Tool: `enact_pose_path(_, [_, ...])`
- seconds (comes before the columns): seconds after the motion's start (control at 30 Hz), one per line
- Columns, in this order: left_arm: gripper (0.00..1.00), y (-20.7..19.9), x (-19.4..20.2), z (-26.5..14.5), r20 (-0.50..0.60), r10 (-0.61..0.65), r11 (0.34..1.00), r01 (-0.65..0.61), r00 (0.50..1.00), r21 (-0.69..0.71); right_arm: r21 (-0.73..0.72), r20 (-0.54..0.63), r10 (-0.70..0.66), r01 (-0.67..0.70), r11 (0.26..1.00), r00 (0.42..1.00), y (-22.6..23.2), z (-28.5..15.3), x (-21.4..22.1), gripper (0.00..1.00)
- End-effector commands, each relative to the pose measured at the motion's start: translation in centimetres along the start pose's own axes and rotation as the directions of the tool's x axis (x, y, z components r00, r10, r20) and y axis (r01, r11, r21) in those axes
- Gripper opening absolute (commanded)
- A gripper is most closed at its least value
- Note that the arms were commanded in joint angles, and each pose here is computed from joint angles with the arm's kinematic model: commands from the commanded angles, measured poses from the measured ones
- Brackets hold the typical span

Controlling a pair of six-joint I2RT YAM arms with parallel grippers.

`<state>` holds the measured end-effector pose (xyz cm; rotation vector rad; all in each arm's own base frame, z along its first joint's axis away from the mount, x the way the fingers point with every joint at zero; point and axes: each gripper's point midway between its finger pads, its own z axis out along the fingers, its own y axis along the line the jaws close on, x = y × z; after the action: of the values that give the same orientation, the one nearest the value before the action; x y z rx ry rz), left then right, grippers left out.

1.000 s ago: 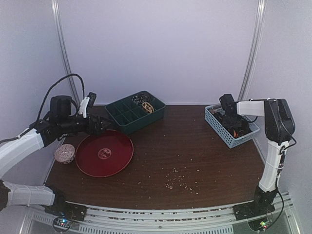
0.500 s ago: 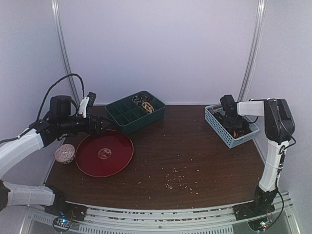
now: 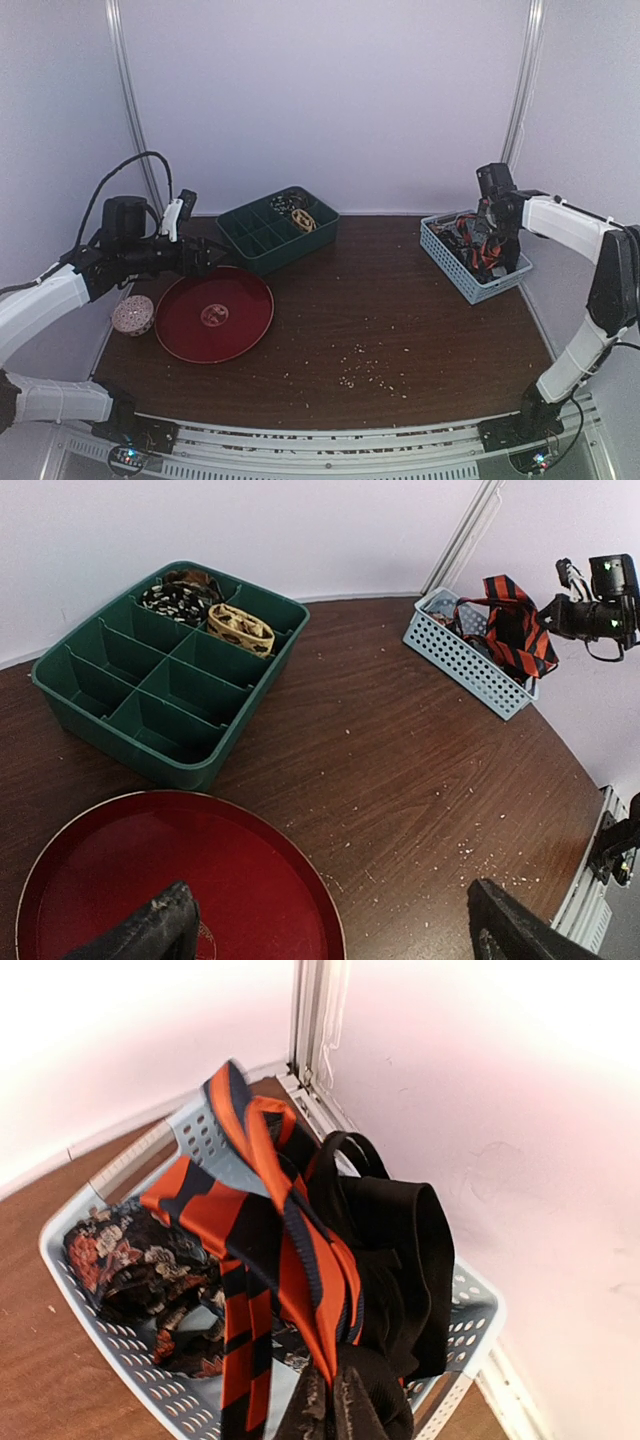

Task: Roll the ties
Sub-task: Pick up the tie from the bin.

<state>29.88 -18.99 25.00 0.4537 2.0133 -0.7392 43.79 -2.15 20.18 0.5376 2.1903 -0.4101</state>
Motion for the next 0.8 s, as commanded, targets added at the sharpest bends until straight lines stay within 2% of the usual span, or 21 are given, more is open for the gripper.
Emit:
enact_pose_path(0.0, [0.95, -0.3, -1.3, -0.7, 0.050, 0.001, 1.000, -0.001, 0.999, 0.005, -0.024, 0.011, -0.022, 0.022, 0.999, 1.000, 0.3, 0.2, 1.0, 0.00])
enact_pose_path(0.13, [0.95, -0.6, -1.5, -1.1, 0.063, 0.000, 1.000, -0.001, 0.998, 0.010, -0.051, -0.008, -0.027, 0.026, 0.998, 1.000, 0.8, 0.3, 1.6, 0.01])
enact_pose_path(0.17, [0.95, -0.6, -1.5, -1.2, 0.064, 0.000, 1.000, -0.001, 0.998, 0.010, -0.055, -0.003, -0.020, 0.020, 0.998, 1.000, 0.8, 0.3, 1.5, 0.09])
enact_pose_path(0.2, [0.95, -0.6, -1.5, -1.3, 0.068, 0.002, 1.000, -0.002, 0.998, 0.011, -0.067, 0.005, -0.013, 0.014, 0.998, 1.000, 1.0, 0.2, 1.3, 0.12])
enact_pose_path(0.27, [0.95, -0.6, -1.5, -1.4, 0.069, -0.003, 1.000, 0.003, 0.998, 0.009, -0.107, 0.028, -0.015, 0.018, 0.994, 0.999, 1.8, 0.2, 0.7, 0.07])
enact_pose_path(0.3, [0.95, -0.6, -1.5, -1.5, 0.071, -0.007, 1.000, 0.006, 0.997, 0.009, -0.127, 0.033, -0.013, 0.017, 0.992, 0.999, 2.3, 0.2, 0.3, 0.00])
enact_pose_path(0.53, [0.95, -0.7, -1.1, -1.6, 0.075, -0.043, 0.999, 0.041, 0.996, 0.019, -0.183, 0.022, 0.030, -0.025, 0.983, 0.999, 3.4, 0.5, 0.5, 0.00])
enact_pose_path(0.57, [0.95, -0.7, -1.1, -1.6, 0.076, -0.044, 0.999, 0.043, 0.996, 0.019, -0.165, -0.008, 0.024, -0.025, 0.986, 1.000, 3.1, 0.7, 1.2, 0.03])
enact_pose_path(0.67, [0.95, -0.5, -1.0, -1.6, 0.079, -0.050, 0.999, 0.050, 0.996, 0.007, -0.101, -0.108, -0.007, -0.004, 0.995, 0.994, 1.9, 1.2, 3.8, 0.19])
enact_pose_path(0.77, [0.95, -0.4, -0.8, -1.5, 0.074, -0.055, 0.998, 0.055, 0.996, 0.007, -0.123, -0.192, -0.053, 0.030, 0.992, 0.980, 1.7, 1.7, 6.2, 0.31])
